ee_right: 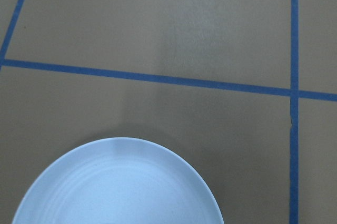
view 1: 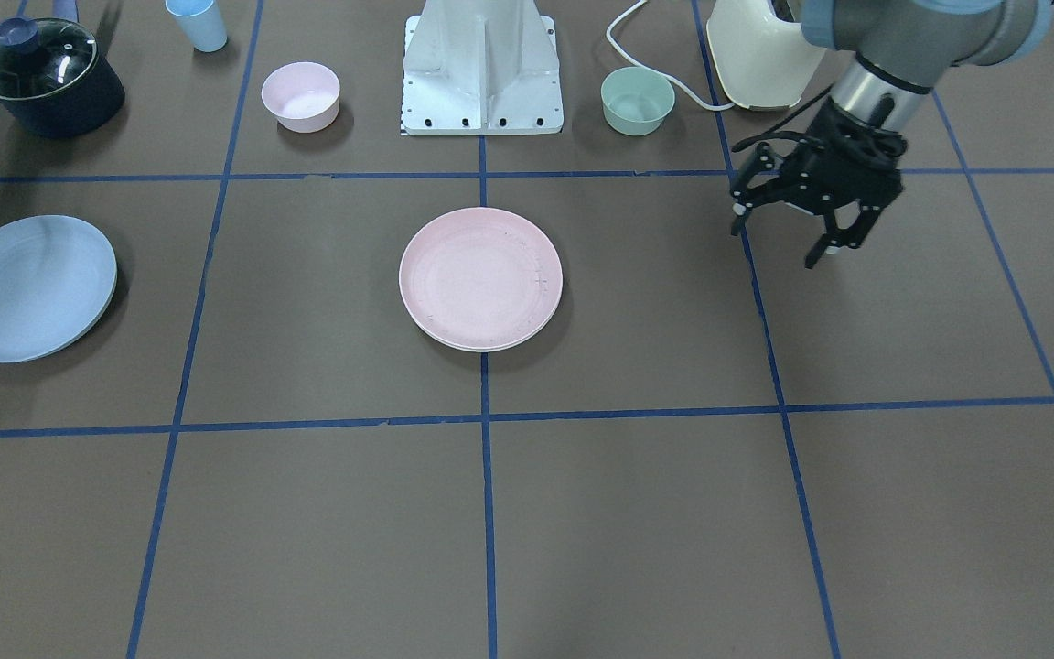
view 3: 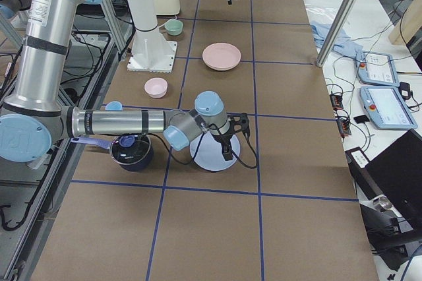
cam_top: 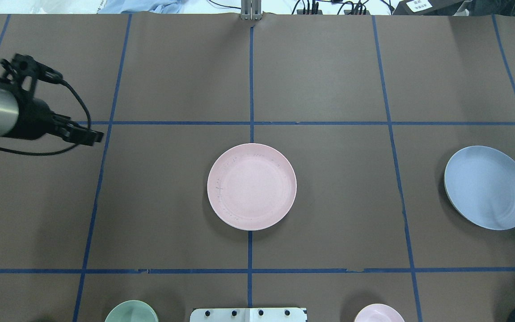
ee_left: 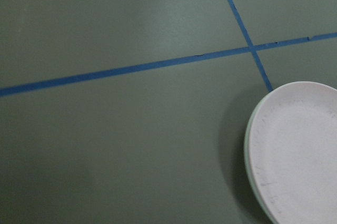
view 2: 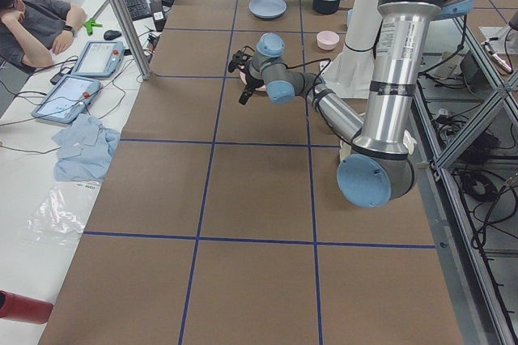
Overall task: Stack three plates with pink and blue
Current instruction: 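Withdraw the left gripper away from the stacked plates, then grasp the light blue plate's rim with the right gripper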
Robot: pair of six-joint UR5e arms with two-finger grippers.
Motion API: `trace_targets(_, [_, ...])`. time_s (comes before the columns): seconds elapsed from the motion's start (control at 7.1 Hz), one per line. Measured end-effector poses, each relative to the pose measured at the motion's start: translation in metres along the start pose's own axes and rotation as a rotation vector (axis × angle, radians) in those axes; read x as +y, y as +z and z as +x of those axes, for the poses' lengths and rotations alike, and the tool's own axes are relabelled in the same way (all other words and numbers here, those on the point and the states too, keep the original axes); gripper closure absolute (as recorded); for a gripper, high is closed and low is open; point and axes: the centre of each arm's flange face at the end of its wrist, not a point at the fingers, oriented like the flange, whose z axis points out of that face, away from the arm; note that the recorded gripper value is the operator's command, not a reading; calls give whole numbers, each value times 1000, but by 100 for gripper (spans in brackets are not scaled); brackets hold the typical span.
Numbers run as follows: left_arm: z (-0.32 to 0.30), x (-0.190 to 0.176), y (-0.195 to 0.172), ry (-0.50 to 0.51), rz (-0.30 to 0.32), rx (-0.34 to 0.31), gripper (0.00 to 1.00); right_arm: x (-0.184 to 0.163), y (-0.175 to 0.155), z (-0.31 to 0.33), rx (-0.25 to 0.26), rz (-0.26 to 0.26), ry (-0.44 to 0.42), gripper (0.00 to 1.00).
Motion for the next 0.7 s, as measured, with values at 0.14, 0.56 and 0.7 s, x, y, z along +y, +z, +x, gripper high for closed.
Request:
trace_targets(0.14, [-47,-8,-25,81,-13,-64,0,18,11,11,-3,3,-6,10])
trace_targets(0.56, [-98,-7,-53,148,-31,-135,0,51,44,37,-10,-3,-11,39])
trace_targets(0.7, [-100,-6,-54,149,-32,-137,0,55,54,35,5,-7,-14,46])
